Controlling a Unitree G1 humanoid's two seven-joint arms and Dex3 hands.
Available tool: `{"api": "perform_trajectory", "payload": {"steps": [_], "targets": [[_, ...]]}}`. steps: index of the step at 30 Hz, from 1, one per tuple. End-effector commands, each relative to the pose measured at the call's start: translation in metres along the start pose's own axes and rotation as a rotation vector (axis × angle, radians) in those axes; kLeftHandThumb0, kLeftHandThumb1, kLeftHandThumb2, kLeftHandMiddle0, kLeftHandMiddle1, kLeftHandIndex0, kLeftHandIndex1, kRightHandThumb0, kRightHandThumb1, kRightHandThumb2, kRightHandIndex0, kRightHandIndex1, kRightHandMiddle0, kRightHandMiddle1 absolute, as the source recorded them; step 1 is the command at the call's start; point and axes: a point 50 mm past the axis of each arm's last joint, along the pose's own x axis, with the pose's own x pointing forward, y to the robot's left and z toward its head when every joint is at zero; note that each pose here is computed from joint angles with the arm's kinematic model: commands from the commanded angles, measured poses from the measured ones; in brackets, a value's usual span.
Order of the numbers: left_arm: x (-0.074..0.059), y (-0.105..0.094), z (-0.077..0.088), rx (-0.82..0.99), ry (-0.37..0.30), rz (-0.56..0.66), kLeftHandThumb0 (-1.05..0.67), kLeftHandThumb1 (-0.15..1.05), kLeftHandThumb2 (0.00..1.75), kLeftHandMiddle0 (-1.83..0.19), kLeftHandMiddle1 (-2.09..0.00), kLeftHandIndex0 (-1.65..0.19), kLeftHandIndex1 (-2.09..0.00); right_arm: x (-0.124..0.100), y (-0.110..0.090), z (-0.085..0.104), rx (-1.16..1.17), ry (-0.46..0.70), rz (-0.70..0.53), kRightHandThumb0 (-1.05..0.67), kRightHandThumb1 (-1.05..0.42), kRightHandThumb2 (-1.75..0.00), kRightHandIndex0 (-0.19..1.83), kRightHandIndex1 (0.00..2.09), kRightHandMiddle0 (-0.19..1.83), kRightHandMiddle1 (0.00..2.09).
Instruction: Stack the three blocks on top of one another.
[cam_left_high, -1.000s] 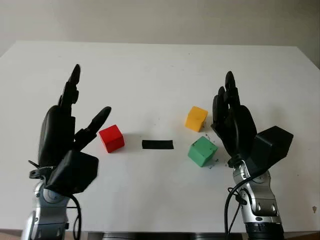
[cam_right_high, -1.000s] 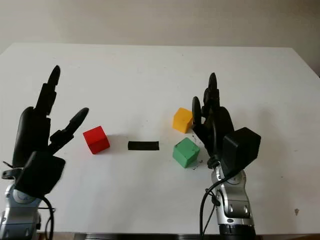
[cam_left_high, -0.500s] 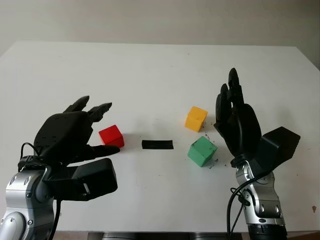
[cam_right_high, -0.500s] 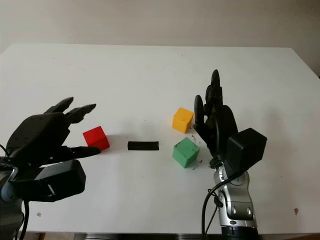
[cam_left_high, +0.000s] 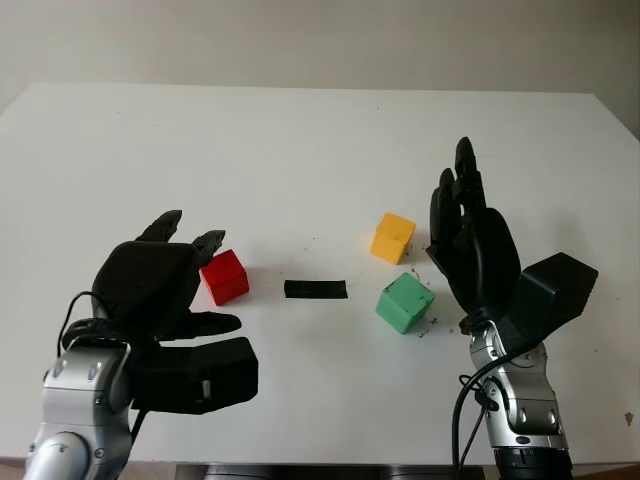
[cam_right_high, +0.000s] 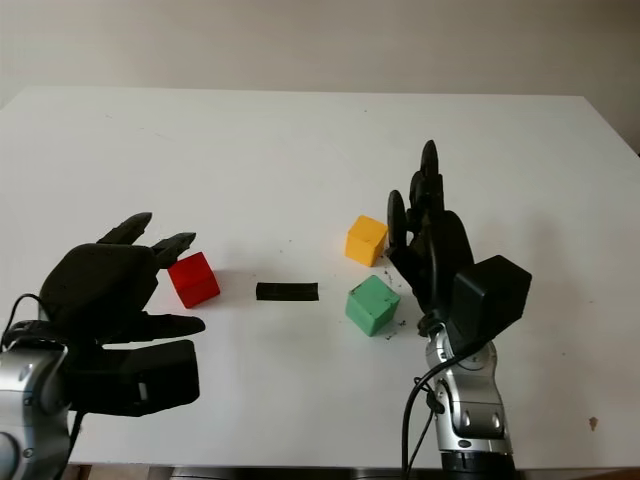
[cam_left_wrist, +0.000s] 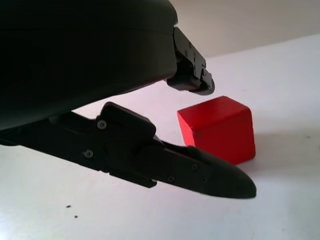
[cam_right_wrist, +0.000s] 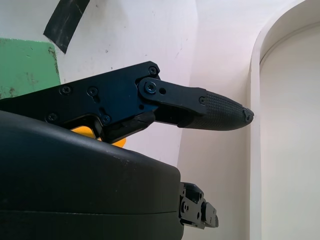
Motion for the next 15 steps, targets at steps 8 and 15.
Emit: {"api": "perform_trajectory", "payload": {"steps": [8,15], "targets": [[0.0053,-0.0066,0.0036,0.022,0.021,0.086,-0.79,1.05,0.16,-0.20,-0.07,-0.52,-0.18,-0.0010,0.0005,0.0028,0.006,-0.016,-0.008,-0.73,-1.05,-0.62,-0.19,0.00,-0.19,0.00],[0.0066,-0.0070,0.0052,0.008,-0.010,0.093,-0.75,1.05,0.17,-0.25,-0.06,-0.16,-1.24,-0.0015,-0.0007,0.0025,0.015,-0.020,-0.009,-0.73,-1.05,-0.60,-0.19,0.00,-0.19,0.00]]}}
